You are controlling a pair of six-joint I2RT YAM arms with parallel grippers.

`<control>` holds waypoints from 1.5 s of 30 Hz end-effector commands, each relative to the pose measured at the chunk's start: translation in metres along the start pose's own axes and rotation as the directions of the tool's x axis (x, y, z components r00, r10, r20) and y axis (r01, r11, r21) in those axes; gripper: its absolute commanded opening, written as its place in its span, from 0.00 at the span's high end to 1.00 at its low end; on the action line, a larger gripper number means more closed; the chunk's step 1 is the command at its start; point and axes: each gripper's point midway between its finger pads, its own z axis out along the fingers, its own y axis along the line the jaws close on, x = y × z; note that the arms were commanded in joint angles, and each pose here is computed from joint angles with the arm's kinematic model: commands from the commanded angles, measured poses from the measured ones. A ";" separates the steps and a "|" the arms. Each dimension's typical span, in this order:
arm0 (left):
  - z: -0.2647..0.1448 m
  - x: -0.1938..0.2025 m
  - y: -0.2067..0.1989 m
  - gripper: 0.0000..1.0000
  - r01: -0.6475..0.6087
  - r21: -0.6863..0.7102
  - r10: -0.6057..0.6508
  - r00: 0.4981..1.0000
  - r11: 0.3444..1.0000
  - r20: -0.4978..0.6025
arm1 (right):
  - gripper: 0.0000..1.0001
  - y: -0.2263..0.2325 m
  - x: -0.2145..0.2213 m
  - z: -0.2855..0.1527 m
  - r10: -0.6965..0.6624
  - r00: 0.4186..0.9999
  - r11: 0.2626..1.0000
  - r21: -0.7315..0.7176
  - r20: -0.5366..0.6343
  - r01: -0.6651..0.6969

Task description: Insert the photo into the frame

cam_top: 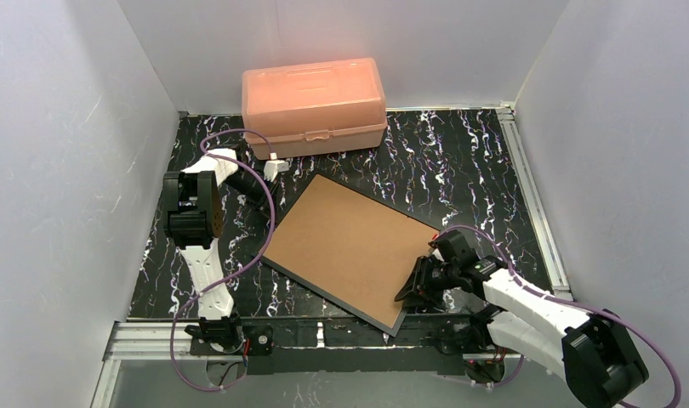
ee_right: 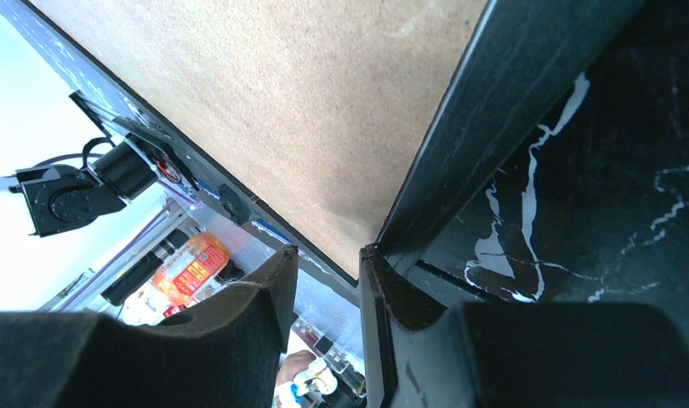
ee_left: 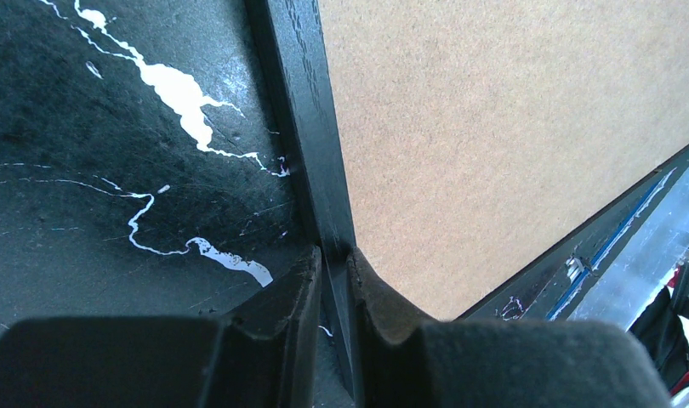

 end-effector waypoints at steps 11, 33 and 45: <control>0.014 0.032 0.006 1.00 -0.010 -0.013 0.008 0.992 1.000 -0.123 | 0.60 -0.025 -0.013 0.017 -0.005 0.999 0.997 0.076 0.054 0.001; -0.038 0.017 0.000 0.93 -0.030 -0.034 0.027 0.996 0.999 -0.079 | 0.28 0.017 -0.046 -0.038 -0.116 0.966 0.990 0.104 0.229 0.094; -0.017 0.049 0.017 0.95 -0.059 -0.067 0.047 0.986 0.996 -0.160 | 0.17 -0.004 -0.075 -0.030 -0.129 0.939 0.974 0.219 0.318 0.060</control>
